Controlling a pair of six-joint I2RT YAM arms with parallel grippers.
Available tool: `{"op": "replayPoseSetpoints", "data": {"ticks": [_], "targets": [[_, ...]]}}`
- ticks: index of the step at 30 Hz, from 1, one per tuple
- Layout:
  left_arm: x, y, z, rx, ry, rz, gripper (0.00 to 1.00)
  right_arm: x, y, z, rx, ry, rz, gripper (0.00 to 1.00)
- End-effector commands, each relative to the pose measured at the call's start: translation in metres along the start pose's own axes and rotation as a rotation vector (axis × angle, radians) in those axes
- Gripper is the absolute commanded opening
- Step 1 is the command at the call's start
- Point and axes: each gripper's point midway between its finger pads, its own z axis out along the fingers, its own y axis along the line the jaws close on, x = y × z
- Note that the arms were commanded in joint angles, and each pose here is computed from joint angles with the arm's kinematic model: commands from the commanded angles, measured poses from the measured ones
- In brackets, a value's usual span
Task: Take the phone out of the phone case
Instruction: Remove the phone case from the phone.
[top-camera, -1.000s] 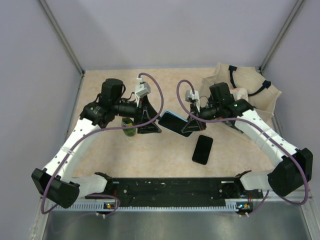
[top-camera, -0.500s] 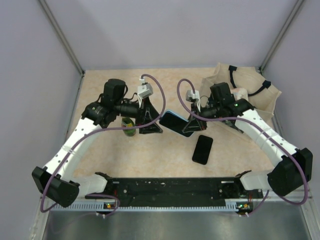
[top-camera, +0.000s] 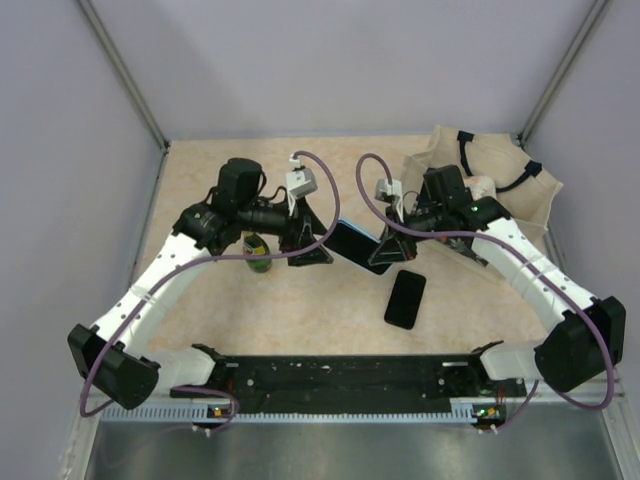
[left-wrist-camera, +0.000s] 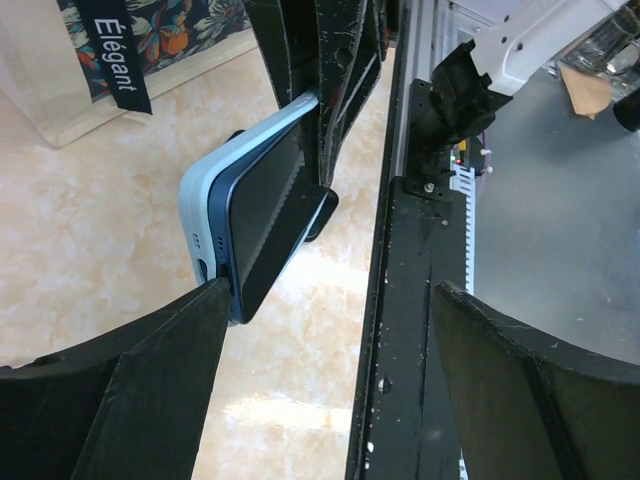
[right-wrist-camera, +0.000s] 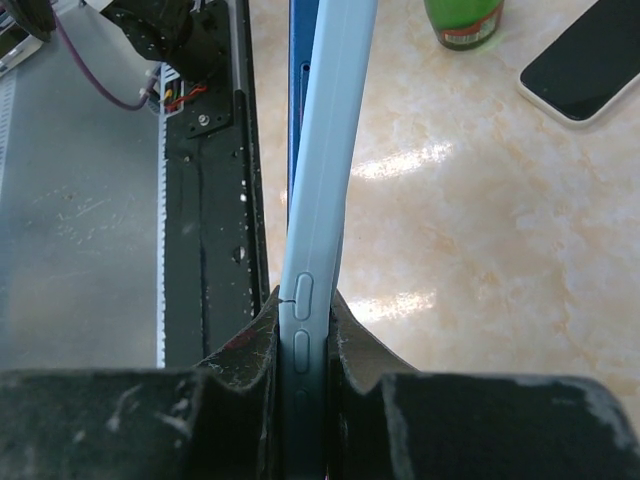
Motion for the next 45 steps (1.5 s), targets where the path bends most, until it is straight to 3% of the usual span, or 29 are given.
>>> {"op": "replayPoseSetpoints", "data": {"ticks": [1,13,17,24,28,32,36,43,45], "targets": [[0.008,0.012,0.02,-0.003,0.018,0.002,0.87,-0.048,0.033,-0.004,-0.159,-0.149,-0.185,0.0],[0.017,0.022,0.04,0.002,0.05,-0.019,0.85,-0.051,0.039,-0.006,-0.18,-0.162,-0.197,0.0],[0.019,0.021,0.042,0.025,0.053,-0.014,0.8,-0.05,0.036,-0.005,-0.165,-0.158,-0.195,0.0],[0.028,0.013,0.044,0.092,0.056,0.01,0.43,-0.049,0.034,-0.005,-0.143,-0.167,-0.208,0.0],[0.034,0.016,0.047,0.084,0.059,0.029,0.34,-0.051,0.033,-0.005,-0.132,-0.184,-0.213,0.0],[0.034,0.02,0.05,0.066,0.064,0.055,0.0,-0.052,0.032,-0.005,-0.118,-0.195,-0.212,0.0],[0.037,0.025,0.051,0.062,0.101,0.102,0.0,-0.049,0.024,-0.004,-0.076,-0.191,-0.199,0.0],[0.05,0.042,0.047,0.004,0.178,0.259,0.0,-0.046,0.015,-0.005,-0.004,-0.18,-0.186,0.28],[0.054,0.047,0.046,-0.017,0.196,0.286,0.0,-0.049,0.015,-0.007,0.008,-0.183,-0.188,0.46]]}}
